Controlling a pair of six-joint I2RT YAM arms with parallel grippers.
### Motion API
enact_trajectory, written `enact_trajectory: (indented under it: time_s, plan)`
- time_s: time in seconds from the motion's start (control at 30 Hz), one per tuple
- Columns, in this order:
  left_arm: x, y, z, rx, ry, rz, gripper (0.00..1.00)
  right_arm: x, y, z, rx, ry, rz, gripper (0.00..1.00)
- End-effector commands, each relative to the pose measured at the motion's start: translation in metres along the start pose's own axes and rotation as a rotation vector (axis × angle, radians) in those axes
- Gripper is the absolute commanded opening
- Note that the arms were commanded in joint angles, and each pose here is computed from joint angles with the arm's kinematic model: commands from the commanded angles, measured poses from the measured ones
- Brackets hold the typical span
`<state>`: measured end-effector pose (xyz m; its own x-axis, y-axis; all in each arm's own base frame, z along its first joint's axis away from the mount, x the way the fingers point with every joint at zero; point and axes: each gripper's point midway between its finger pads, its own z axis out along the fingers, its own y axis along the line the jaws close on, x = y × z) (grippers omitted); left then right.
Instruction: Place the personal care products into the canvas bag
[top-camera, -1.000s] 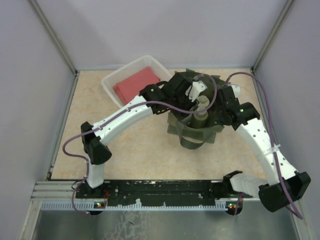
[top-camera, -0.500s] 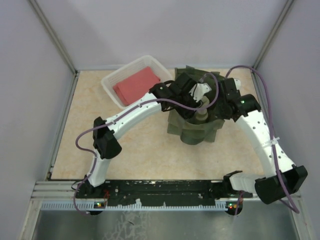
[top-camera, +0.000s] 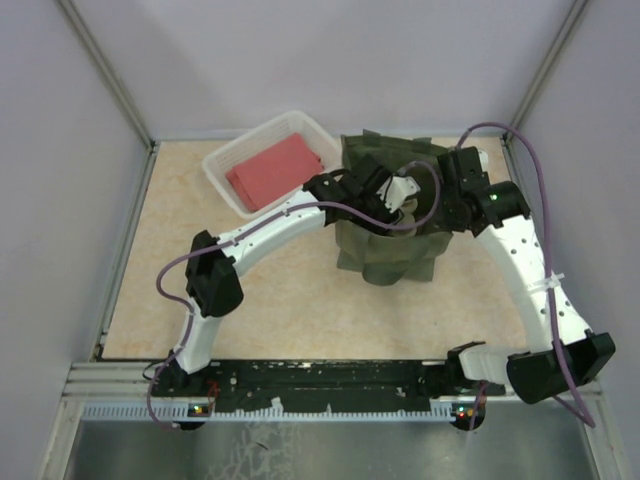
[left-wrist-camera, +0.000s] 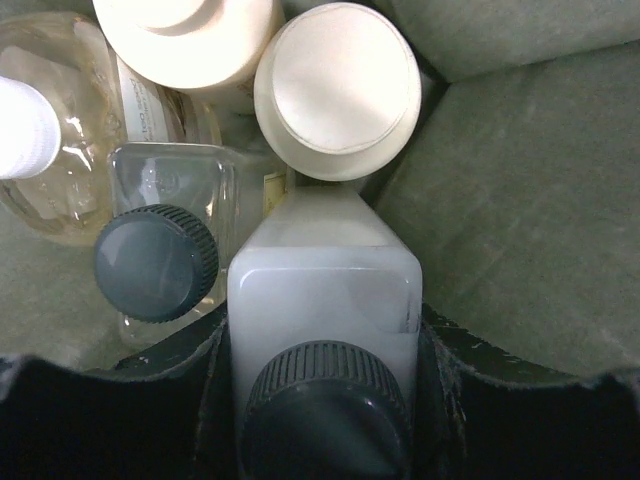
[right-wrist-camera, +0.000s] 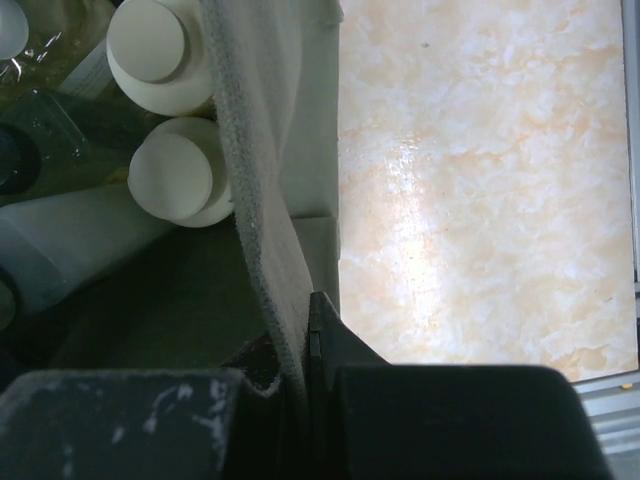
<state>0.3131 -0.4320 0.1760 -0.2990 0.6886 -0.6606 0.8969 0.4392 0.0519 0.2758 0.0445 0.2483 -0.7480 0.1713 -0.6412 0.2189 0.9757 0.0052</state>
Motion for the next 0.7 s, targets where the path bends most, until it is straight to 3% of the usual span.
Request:
enact_trajectory:
  time_s: [0.0,0.27,0.3,0.33,0.37,0.5,0.67]
  plan:
    - [-0.007,0.012,-0.006,-0.027,-0.03,0.004,0.16,-0.058,-0.003,-0.023,-0.01,-0.217,0.062,0.0]
    - [-0.019,0.009,-0.011,-0.009,-0.075,-0.011,0.72,-0.052,-0.003,-0.018,-0.008,-0.205,0.06,0.0]
    - [-0.02,0.008,-0.012,-0.006,-0.078,-0.015,0.81,-0.051,-0.003,-0.017,-0.01,-0.203,0.06,0.0]
    - [-0.023,0.007,-0.015,0.002,-0.087,-0.019,0.95,-0.049,-0.002,-0.015,-0.01,-0.198,0.058,0.0]
    - [-0.026,0.005,-0.018,0.011,-0.099,-0.021,0.99,-0.048,-0.002,-0.014,-0.01,-0.194,0.058,0.0]
    - [-0.049,0.001,-0.042,0.033,-0.181,-0.033,1.0,-0.042,-0.001,-0.008,-0.015,-0.18,0.056,0.0]
    - [-0.094,0.007,-0.106,0.006,-0.352,-0.066,1.0,-0.032,-0.002,0.001,-0.006,-0.157,0.043,0.0]
